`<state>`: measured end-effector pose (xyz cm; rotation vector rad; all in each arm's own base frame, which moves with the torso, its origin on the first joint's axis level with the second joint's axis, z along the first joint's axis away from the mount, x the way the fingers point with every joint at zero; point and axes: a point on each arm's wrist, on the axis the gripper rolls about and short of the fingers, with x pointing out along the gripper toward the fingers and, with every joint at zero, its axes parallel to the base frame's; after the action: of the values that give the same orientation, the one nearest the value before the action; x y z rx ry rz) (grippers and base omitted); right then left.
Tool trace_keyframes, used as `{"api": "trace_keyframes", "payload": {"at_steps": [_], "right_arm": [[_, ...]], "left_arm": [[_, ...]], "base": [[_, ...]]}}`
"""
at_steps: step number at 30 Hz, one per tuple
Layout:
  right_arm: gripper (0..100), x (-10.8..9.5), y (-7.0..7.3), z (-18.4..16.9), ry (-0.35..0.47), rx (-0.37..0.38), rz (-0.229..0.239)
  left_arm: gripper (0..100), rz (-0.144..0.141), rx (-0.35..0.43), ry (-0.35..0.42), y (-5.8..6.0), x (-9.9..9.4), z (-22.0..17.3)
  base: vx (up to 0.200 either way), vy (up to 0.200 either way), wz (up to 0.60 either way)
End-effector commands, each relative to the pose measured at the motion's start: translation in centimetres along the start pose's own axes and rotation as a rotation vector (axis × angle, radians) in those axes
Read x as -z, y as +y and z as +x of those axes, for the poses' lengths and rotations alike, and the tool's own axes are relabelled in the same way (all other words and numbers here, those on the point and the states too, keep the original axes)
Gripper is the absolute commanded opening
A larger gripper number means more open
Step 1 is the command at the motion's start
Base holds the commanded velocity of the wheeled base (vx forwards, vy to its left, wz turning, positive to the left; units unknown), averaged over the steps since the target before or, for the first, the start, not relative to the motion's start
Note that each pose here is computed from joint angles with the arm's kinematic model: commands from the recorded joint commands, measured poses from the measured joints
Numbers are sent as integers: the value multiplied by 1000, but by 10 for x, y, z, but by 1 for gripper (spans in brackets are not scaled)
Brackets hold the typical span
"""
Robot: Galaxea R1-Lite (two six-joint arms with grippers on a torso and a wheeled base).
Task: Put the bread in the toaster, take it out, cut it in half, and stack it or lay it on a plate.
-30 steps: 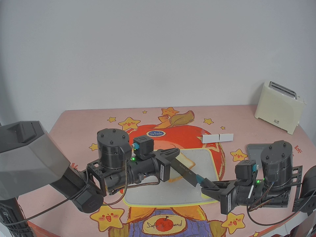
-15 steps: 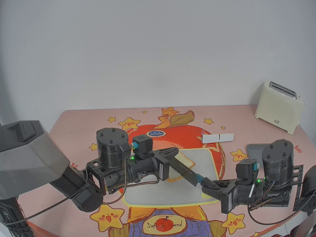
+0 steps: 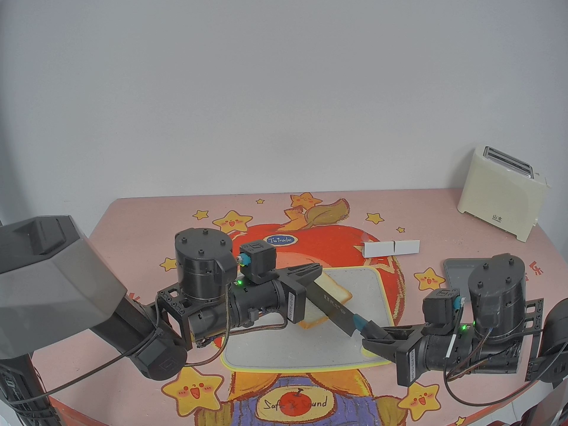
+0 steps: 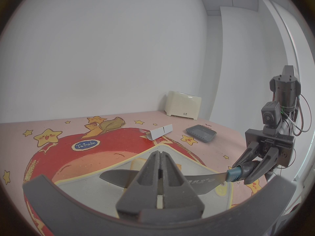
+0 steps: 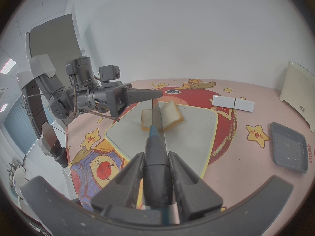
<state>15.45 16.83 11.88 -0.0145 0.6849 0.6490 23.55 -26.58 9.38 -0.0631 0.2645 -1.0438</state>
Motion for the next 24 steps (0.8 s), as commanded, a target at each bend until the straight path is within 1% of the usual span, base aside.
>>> {"api": "trace_keyframes", "payload": {"at_steps": [1, 8, 9, 11, 19, 24], "right_arm": [[0, -2, 1, 1, -9, -2, 1], [0, -6, 2, -2, -32, -9, 2], [0, -6, 2, -2, -32, -9, 2], [0, -6, 2, -2, -32, -10, 1], [0, -9, 2, -3, -46, -12, 5], [0, -6, 2, -2, -28, -8, 3]], "left_arm": [[0, -2, -3, 5, 0, 1, -1], [0, -12, -17, 36, 3, 10, -3], [0, -14, -23, 36, 5, 10, -4], [0, -14, -27, 32, 7, 9, -5], [0, -14, -27, 29, 7, 8, -5], [0, -9, -23, 12, 7, 4, -4]], "base": [[0, 0, 0], [0, 0, 0], [0, 0, 0], [0, 0, 0], [0, 0, 0], [0, 0, 0]]}}
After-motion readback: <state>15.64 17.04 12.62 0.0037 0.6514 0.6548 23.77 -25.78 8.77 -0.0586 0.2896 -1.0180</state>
